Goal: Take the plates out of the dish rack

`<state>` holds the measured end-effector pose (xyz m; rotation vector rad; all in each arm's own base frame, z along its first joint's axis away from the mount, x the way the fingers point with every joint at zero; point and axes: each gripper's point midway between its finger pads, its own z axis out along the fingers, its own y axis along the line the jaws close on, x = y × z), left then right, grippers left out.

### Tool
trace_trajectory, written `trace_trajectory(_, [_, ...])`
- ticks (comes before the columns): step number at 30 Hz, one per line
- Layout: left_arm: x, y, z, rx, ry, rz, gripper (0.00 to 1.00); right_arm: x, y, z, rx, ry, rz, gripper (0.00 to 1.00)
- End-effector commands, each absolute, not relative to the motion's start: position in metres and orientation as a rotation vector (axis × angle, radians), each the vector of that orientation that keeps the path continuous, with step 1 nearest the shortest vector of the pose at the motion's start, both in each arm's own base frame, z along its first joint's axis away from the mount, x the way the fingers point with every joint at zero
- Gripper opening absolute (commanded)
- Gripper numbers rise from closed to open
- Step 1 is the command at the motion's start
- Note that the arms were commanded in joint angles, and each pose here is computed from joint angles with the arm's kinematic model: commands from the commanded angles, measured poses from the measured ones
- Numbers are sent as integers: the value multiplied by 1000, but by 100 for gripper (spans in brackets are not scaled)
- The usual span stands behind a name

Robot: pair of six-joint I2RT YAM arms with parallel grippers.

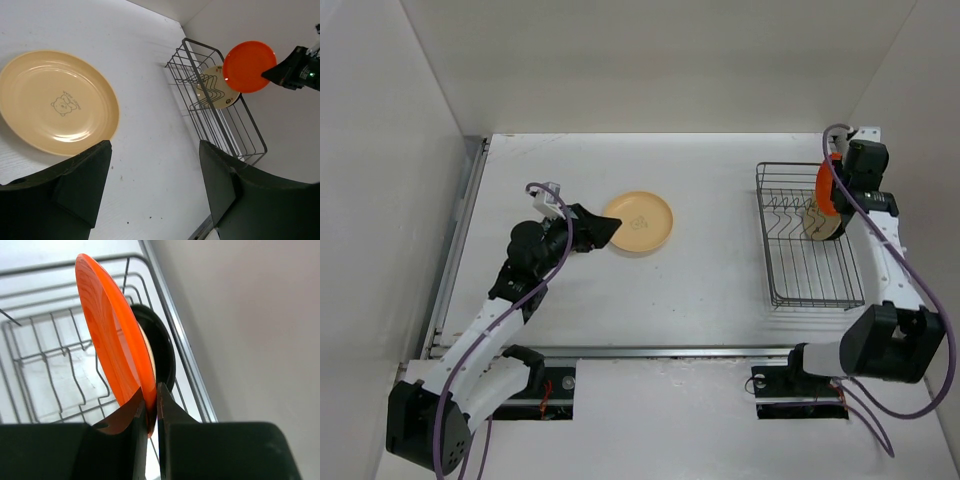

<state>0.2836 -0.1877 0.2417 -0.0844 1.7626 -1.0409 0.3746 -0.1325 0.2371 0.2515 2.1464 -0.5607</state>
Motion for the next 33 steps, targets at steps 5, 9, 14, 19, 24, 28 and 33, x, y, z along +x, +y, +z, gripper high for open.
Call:
trace_trajectory(5, [269, -210, 290, 122, 1575, -1180, 67, 371, -85, 310, 127, 1888, -270, 0])
trace_trajectory(9, [252, -227, 300, 252, 1506, -1304, 67, 355, -5, 308, -177, 1942, 159, 0])
trace_trajectory(14, [242, -250, 298, 380, 1484, -1381, 69, 323, 77, 300, -548, 1951, 576, 0])
trace_trajectory(19, [243, -278, 297, 483, 1501, -1399, 70, 297, 119, 298, -717, 1937, 763, 0])
trace_trajectory(24, [254, -299, 279, 510, 1592, -1365, 70, 283, 146, 292, -850, 1921, 866, 0])
trace_trajectory(28, [258, -312, 277, 527, 1609, -1334, 69, 275, 160, 289, -906, 1915, 909, 0])
trace_trajectory(33, [260, -327, 273, 549, 1643, -1343, 65, 265, 173, 281, -975, 1924, 958, 0])
